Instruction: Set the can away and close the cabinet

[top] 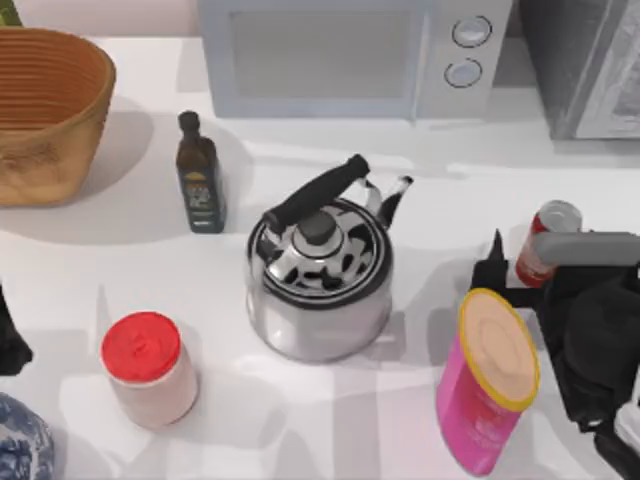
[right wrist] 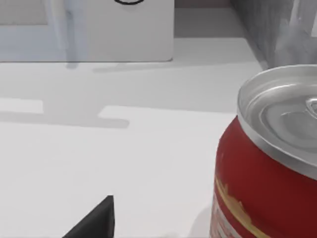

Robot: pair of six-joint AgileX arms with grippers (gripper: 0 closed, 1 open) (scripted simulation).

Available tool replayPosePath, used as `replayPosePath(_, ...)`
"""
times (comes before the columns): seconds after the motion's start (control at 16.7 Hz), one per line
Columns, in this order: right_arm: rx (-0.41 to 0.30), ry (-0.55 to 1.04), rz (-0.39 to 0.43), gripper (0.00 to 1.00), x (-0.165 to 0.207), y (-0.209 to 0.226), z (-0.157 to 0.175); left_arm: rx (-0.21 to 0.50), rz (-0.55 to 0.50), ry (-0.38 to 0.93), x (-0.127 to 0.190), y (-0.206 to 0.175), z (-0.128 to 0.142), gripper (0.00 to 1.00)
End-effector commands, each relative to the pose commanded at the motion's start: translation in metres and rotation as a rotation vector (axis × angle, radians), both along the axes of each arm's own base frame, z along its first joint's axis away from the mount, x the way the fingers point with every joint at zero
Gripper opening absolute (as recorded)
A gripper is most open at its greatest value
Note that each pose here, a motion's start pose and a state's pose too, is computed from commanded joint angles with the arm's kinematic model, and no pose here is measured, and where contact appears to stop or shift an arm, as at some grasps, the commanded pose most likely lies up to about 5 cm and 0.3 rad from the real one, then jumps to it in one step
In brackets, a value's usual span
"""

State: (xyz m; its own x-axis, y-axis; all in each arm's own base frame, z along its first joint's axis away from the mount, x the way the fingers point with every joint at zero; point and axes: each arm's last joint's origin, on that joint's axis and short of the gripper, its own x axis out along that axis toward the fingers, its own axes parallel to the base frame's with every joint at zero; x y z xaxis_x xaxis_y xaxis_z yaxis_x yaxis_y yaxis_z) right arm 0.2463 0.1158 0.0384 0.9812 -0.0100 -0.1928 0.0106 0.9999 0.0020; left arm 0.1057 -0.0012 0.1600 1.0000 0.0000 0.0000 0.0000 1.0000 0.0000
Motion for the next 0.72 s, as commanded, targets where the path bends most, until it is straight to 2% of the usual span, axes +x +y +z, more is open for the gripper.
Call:
replayPosePath(0.18, 0.0, 0.0, 0.0, 1.0, 0.018, -0.001, -0.003, 0.0, 0.0, 0.0, 0.0, 0.0, 0.0, 1.0)
replayPosePath(0.42, 0.0, 0.0, 0.0, 1.0, 0.019, -0.002, -0.004, 0.0, 0.0, 0.0, 0.0, 0.0, 0.0, 1.0)
replayPosePath(0.72, 0.0, 0.0, 0.0, 0.62, 0.019, -0.002, -0.004, 0.0, 0.0, 0.0, 0.0, 0.0, 0.0, 1.0)
